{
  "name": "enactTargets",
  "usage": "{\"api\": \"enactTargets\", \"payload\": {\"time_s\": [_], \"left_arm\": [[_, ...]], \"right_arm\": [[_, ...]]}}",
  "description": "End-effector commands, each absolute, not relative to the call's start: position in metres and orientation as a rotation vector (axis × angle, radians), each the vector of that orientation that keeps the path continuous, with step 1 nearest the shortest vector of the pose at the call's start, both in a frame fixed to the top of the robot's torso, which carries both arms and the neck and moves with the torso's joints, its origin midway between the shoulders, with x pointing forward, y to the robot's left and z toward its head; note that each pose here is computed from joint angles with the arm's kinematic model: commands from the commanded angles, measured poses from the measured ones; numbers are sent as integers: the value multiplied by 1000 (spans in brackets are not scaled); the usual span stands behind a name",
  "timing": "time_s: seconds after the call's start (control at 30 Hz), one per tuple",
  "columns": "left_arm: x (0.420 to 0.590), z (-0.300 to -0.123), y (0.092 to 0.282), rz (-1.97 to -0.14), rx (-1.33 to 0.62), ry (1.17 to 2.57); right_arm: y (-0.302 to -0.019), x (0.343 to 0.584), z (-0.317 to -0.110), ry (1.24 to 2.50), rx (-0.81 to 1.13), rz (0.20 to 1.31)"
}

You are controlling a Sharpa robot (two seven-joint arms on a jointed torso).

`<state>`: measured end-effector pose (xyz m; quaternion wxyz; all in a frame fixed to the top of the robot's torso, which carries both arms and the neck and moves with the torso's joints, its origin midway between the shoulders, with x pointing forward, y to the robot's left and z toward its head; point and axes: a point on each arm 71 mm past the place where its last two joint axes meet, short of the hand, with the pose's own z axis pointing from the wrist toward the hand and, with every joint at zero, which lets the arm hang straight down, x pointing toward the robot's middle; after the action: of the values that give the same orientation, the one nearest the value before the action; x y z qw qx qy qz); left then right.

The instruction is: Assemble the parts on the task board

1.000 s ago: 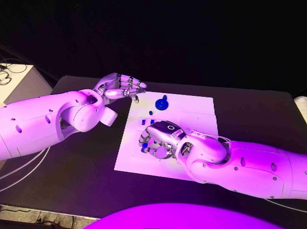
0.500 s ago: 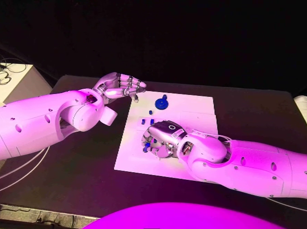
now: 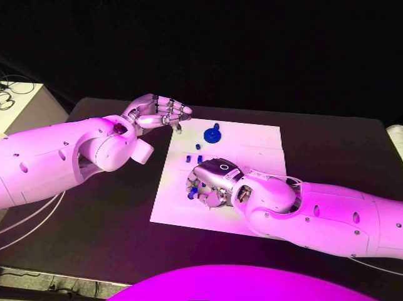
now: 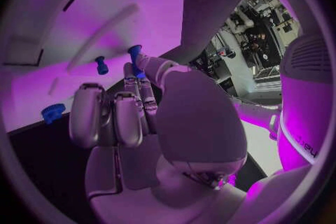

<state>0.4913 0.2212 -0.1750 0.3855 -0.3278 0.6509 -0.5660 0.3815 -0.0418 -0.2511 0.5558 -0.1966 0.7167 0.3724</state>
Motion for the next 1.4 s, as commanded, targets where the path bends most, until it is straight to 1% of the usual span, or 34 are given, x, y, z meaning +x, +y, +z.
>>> {"api": "enactTargets", "payload": {"time_s": [0.03,0.37,0.67,1.03,1.17,1.23,1.4], "left_arm": [[491,-174,219,-1462,-828,1663],[491,-174,219,-1461,-829,1664],[491,-174,219,-1459,-830,1664],[491,-175,220,-1458,-831,1666],[492,-175,220,-1456,-832,1666],[491,-175,221,-1456,-832,1666],[490,-176,223,-1452,-840,1659]], "right_arm": [[-41,380,-256,1708,-497,858],[-37,378,-256,1687,-490,910],[-40,380,-256,1676,-472,914],[-50,378,-248,1584,-382,952],[-63,377,-241,1563,-322,972],[-74,379,-236,1563,-270,977],[-125,392,-222,1666,-22,942]]}}
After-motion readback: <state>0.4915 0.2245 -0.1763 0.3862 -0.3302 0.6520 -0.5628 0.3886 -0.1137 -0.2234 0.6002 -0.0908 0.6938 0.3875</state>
